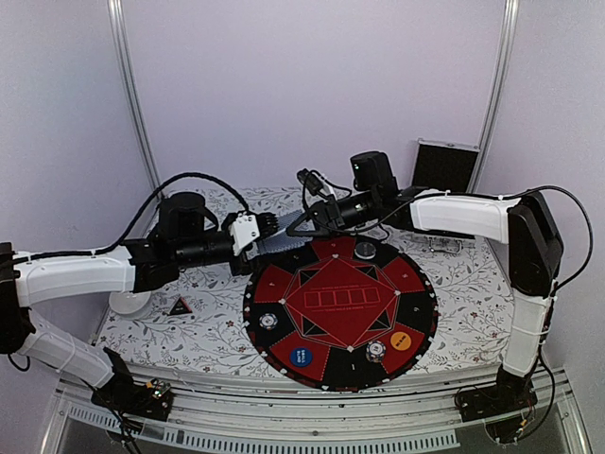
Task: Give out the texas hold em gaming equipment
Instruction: Pass from the right arm to the left
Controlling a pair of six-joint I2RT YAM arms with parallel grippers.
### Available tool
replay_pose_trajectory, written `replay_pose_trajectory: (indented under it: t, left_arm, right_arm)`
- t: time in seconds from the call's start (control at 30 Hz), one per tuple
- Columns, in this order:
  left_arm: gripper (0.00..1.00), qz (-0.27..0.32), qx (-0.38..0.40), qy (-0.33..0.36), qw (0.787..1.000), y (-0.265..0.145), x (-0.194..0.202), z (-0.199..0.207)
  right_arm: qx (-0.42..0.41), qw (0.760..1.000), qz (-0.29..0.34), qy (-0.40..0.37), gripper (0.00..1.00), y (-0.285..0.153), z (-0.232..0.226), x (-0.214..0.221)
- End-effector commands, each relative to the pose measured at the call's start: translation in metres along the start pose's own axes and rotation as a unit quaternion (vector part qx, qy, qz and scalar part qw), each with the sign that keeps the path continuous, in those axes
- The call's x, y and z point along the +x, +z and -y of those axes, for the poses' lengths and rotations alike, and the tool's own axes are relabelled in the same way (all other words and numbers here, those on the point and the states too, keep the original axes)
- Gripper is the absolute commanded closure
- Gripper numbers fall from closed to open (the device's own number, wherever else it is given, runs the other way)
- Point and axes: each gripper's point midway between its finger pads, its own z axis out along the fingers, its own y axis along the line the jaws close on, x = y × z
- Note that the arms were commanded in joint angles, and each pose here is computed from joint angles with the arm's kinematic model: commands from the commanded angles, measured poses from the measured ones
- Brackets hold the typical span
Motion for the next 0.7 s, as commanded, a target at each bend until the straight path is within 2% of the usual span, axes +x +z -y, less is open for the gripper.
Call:
replay_pose_trajectory:
  t: [0.0, 0.07, 0.23, 0.33, 0.53, 0.67]
  left_arm:
    - [0.4, 0.008, -0.023, -0.008, 1.0, -0.001, -0.009, -0.016]
    - [0.31, 0.005, -0.026, -0.007, 1.0, -0.002, -0.007, -0.016]
    - [0.24, 0.0, -0.051, 0.003, 0.999, -0.007, 0.001, -0.022]
    - [0.29, 0.027, -0.041, -0.013, 0.999, -0.01, -0.002, -0.024]
    - [0.38, 0.038, -0.018, -0.017, 0.999, -0.009, -0.005, -0.017]
    - [0.42, 0.051, -0.029, -0.024, 0.998, -0.011, -0.012, -0.023]
  right_arm:
    - [-0.023, 1.0, -0.002, -0.021, 0.98, 0.002, -0.021, -0.008]
    - [-0.025, 0.999, -0.004, -0.021, 0.98, 0.002, -0.023, -0.008]
    - [-0.028, 0.999, -0.005, -0.023, 0.98, 0.001, -0.028, -0.008]
    - [-0.029, 0.999, -0.006, -0.023, 0.98, 0.002, -0.029, -0.007]
    - [-0.026, 0.999, -0.005, -0.021, 0.97, 0.004, -0.026, -0.008]
    - [-0.02, 1.0, -0.005, -0.012, 0.92, 0.006, -0.019, -0.007]
